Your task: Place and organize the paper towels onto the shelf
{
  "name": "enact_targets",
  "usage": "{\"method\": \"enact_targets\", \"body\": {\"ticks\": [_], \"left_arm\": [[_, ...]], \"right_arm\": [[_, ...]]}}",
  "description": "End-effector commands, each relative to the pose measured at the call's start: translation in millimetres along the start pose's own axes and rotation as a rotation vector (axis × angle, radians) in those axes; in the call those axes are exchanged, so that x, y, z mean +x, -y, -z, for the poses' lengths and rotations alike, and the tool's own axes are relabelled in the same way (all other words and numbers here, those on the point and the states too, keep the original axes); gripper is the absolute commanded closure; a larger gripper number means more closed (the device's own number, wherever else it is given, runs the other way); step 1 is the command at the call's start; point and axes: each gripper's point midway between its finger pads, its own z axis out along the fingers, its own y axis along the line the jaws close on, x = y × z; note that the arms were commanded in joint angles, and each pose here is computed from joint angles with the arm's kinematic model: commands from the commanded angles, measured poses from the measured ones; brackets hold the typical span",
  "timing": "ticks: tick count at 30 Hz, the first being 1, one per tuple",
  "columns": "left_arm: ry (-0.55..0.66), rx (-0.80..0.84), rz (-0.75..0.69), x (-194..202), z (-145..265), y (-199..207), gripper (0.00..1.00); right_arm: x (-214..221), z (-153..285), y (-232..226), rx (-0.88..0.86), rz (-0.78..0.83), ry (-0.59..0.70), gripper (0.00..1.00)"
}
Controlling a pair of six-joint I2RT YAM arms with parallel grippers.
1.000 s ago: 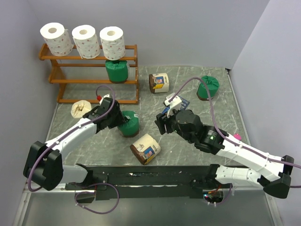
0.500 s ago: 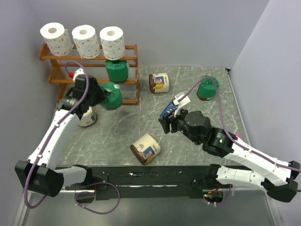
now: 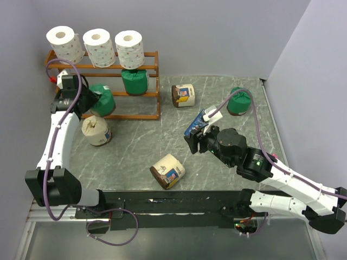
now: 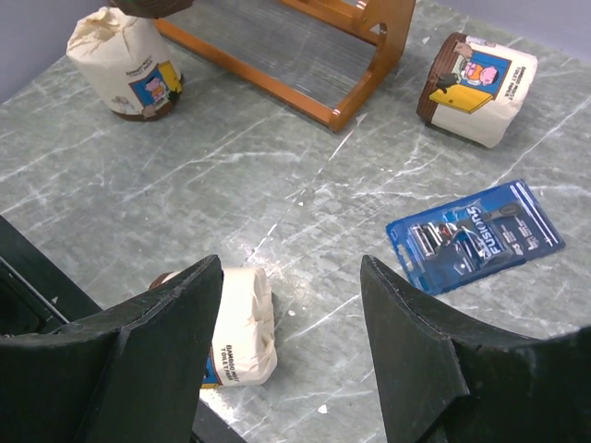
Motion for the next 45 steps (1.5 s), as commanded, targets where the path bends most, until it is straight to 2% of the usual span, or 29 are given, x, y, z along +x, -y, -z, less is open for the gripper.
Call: {"method": "enact_targets", "body": {"ticks": [1, 9, 17, 30, 36, 40, 45], "left_arm": [[0.147, 0.129, 0.066, -59.9, 9.7, 34.6, 0.57], [0.166, 0.123, 0.075, -84.3, -17.1, 47.7, 0.58], [0.122, 0.11, 0.076, -83.0, -47.5, 54.7, 0.58], [0.111, 0.129, 0.086, -87.2, -71.9, 67.4, 0.56], [0.129, 0.193, 0.089, -91.3, -72.6, 79.1, 0.5], [0.158, 0.265, 0.084, -95.0, -60.3, 88.3, 0.42], [0.2, 0.323, 0.074, -101.5, -49.4, 95.5, 0.37]], "right_arm": [[-15.8, 8.4, 7.6, 0.02, -0.006, 0.056, 0.31], [-26.4, 13.7, 11.4, 0.034, -0.007, 0.076, 0.31], [-35.8, 19.2, 13.4, 0.038, -0.017, 0.1, 0.31], [-40.0, 20.3, 14.9, 0.045, -0.013, 0.11, 0.31], [-41.5, 16.8, 13.8, 0.046, -0.01, 0.11, 0.31], [-41.6, 14.6, 12.2, 0.044, -0.004, 0.104, 0.31], [-41.1, 13.2, 10.9, 0.042, -0.008, 0.099, 0.31]]}}
